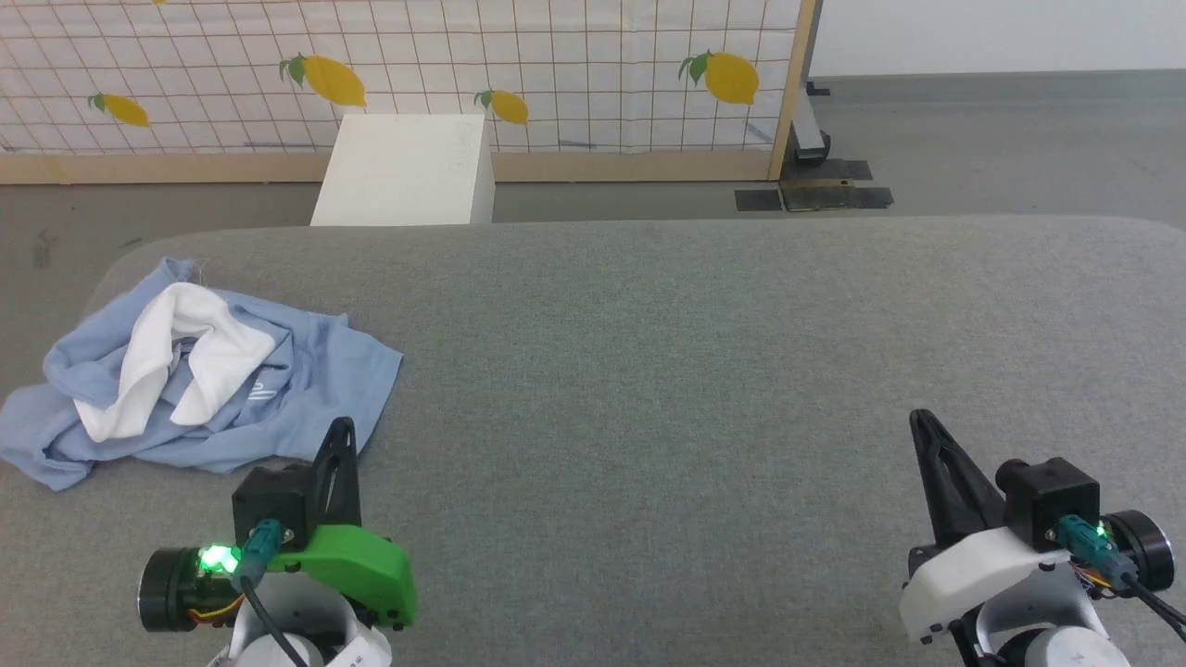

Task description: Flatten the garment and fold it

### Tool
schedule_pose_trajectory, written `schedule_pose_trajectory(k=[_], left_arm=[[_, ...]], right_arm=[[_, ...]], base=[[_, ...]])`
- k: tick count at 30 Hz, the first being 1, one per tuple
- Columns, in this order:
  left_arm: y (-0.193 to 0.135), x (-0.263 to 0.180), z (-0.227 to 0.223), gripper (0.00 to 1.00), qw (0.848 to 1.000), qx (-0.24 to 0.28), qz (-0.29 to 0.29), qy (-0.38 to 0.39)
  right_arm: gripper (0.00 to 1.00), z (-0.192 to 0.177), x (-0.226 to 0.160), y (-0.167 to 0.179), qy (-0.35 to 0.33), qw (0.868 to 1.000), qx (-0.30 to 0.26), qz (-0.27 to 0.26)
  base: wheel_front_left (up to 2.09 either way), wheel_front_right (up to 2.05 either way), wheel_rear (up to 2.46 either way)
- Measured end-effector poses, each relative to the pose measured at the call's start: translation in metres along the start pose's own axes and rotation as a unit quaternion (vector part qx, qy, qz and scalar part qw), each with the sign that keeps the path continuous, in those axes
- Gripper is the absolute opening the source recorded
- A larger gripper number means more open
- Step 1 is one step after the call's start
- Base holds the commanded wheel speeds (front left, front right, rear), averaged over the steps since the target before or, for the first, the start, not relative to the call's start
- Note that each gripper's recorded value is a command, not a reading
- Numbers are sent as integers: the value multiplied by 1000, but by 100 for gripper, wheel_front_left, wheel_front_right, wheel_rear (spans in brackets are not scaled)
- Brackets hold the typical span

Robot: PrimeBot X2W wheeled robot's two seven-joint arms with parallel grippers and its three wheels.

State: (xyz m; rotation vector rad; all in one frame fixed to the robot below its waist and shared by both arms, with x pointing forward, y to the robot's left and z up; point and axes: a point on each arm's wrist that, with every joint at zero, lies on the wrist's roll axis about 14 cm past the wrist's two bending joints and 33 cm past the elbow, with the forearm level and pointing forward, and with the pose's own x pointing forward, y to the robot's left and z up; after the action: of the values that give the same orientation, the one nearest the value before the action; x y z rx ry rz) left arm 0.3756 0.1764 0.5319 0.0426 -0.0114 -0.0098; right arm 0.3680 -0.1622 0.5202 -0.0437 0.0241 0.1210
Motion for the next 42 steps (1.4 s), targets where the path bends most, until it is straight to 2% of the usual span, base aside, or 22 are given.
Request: schedule_pose_trajectory(k=[7,8,42], left_arm=[[0,0,0,0,1000,0,0,0],[0,0,0,100,1000,0,0,0],[-9,-3,-13,100,1000,-20,-12,4]], right_arm=[[0,0,0,0,0,1000,0,0],[100,0,0,0,0,1000,0,0],[100,-4,-1,-8,-12,999,35,-13]], base=[[0,0,0],[0,0,0],[0,0,0]])
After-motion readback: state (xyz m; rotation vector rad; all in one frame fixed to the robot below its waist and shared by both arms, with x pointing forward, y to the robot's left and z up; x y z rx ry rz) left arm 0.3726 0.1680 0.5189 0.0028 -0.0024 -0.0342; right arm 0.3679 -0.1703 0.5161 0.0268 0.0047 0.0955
